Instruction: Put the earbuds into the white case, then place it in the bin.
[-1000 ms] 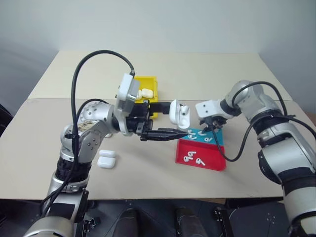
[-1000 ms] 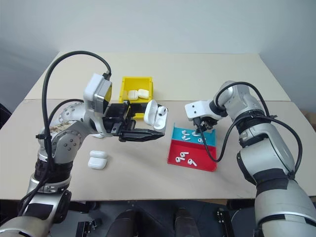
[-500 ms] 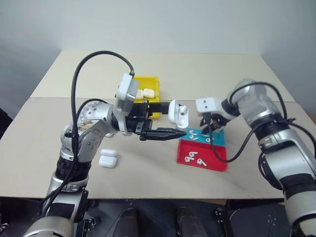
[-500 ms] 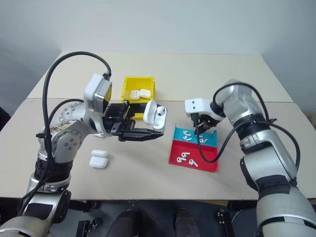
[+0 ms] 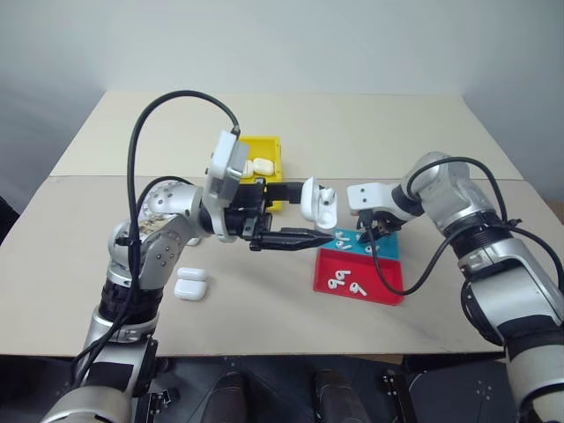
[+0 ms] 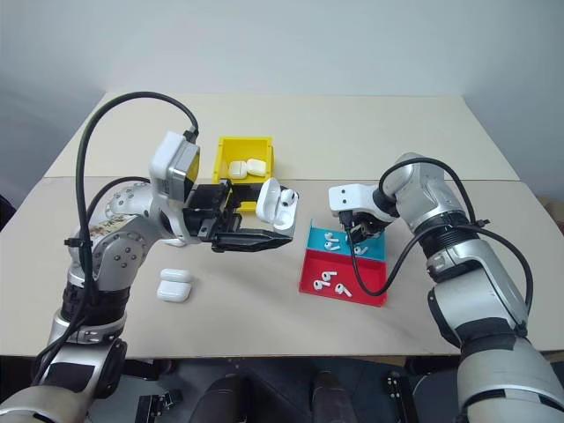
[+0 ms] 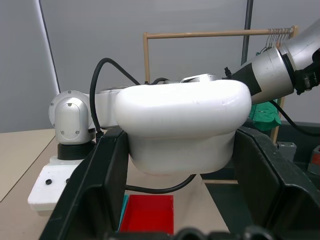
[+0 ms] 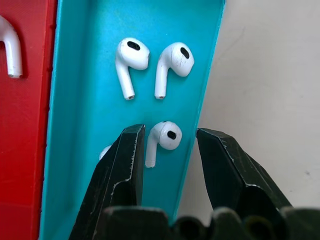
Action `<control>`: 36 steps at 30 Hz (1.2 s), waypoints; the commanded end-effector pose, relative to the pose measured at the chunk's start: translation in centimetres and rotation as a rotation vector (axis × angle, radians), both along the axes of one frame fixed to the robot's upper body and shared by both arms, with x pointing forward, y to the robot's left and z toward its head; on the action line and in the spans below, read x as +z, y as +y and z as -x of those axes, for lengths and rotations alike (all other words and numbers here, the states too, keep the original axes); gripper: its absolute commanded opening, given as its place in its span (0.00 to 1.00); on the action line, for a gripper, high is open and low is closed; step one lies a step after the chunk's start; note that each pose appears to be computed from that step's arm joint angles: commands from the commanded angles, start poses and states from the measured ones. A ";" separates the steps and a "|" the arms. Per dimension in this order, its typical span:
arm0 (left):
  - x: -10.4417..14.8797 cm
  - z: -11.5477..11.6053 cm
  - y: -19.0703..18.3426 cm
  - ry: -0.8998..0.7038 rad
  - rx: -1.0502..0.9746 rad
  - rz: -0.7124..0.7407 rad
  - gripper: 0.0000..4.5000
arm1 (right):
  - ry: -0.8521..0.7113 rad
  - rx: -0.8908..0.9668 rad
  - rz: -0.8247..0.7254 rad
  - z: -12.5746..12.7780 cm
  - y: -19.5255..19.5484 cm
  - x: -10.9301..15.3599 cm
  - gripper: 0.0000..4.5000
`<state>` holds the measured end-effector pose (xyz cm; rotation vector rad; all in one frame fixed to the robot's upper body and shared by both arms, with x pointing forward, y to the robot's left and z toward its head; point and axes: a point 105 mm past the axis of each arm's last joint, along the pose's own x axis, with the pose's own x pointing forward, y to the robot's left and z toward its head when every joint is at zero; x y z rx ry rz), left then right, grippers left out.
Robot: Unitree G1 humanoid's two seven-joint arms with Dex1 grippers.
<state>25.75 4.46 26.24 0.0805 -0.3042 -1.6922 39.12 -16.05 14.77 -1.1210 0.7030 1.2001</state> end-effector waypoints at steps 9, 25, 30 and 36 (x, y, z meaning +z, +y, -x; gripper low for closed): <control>0.9 0.7 0.2 -0.048 0.003 0.020 0.62 | -0.016 0.003 0.010 -0.3 -0.2 -0.1 0.46; 0.9 0.7 0.1 -0.038 -0.004 0.022 0.62 | -0.035 -0.068 -0.122 0.1 -0.3 1.9 0.14; 1.0 0.3 0.5 -0.037 0.002 0.023 0.62 | -0.108 -0.158 -0.510 3.1 0.3 8.6 0.14; 1.1 -0.4 0.6 -0.039 0.003 0.012 0.62 | -0.024 -0.205 -1.157 10.1 0.8 15.1 0.14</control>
